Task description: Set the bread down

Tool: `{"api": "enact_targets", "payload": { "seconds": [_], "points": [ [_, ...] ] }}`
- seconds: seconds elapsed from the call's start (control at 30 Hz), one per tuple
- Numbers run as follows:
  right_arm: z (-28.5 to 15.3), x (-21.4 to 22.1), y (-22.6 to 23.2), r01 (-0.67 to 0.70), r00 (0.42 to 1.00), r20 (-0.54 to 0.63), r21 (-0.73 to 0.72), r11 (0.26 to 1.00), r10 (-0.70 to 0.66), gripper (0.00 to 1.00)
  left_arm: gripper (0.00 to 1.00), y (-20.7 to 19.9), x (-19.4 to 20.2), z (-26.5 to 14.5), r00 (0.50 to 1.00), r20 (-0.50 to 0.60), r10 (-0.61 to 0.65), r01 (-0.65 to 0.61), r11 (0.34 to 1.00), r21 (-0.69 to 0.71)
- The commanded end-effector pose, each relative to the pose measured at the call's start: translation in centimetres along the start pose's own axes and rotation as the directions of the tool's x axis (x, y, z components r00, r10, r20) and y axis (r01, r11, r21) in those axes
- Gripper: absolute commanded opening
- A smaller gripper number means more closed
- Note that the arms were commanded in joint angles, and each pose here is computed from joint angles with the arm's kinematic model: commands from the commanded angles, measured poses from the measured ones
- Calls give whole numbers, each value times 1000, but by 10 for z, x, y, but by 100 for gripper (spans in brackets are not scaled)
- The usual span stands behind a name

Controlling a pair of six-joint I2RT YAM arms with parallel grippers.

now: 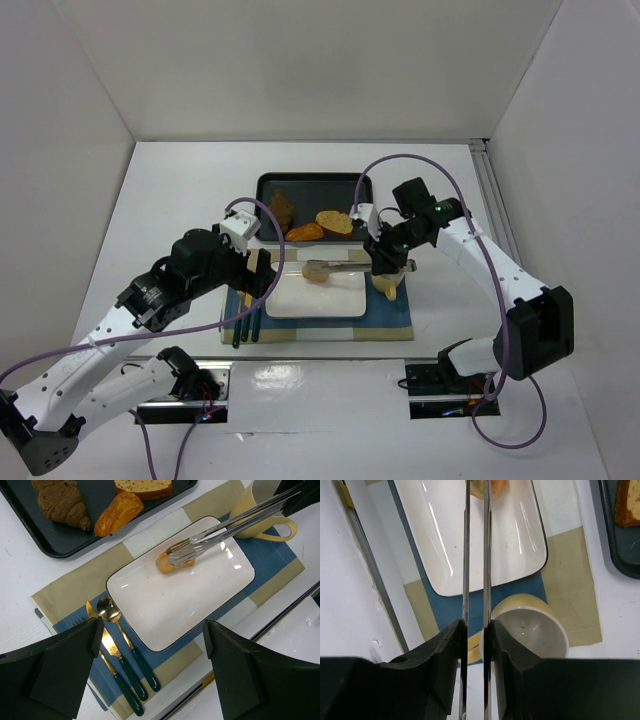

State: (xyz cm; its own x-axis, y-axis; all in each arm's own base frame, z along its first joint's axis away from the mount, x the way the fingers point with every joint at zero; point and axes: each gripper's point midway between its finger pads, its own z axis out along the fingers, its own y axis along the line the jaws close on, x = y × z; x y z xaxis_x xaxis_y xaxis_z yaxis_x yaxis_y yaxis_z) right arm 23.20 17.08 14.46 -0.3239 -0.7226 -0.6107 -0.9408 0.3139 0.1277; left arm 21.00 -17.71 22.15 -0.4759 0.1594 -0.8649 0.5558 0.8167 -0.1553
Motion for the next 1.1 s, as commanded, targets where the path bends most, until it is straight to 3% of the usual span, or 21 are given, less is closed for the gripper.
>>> {"api": "enact_targets", "payload": {
  "seconds": [0.0,0.03,0.13,0.2,0.7,0.83,1.07],
  "points": [
    [-5,-4,7,50,999,-3,-11,999,-51,21,100,0,-8,0,999,36,-16,16,1000,-7],
    [-4,0,6,41,999,-22,-14,999,-41,26,100,0,-5,2,1000,27,-16,16,1000,-8],
    [0,4,12,46,998,-44,-29,999,-47,56,100,0,-5,2,1000,27,-16,16,1000,-8],
    [-3,3,13,52,998,-38,-23,998,-52,62,100,0,-5,2,1000,27,-16,16,1000,-8],
    [-36,-62,7,165,975,142,60,984,-172,63,100,0,-5,2,1000,27,-16,16,1000,-8],
    [-40,-94,-21,172,956,209,171,970,-206,62,100,2,-5,2,999,28,-16,17,1000,-17],
    [-4,-136,-75,133,952,232,275,952,-200,62,100,7,-6,2,999,35,-25,27,998,-49]
  ]
}}
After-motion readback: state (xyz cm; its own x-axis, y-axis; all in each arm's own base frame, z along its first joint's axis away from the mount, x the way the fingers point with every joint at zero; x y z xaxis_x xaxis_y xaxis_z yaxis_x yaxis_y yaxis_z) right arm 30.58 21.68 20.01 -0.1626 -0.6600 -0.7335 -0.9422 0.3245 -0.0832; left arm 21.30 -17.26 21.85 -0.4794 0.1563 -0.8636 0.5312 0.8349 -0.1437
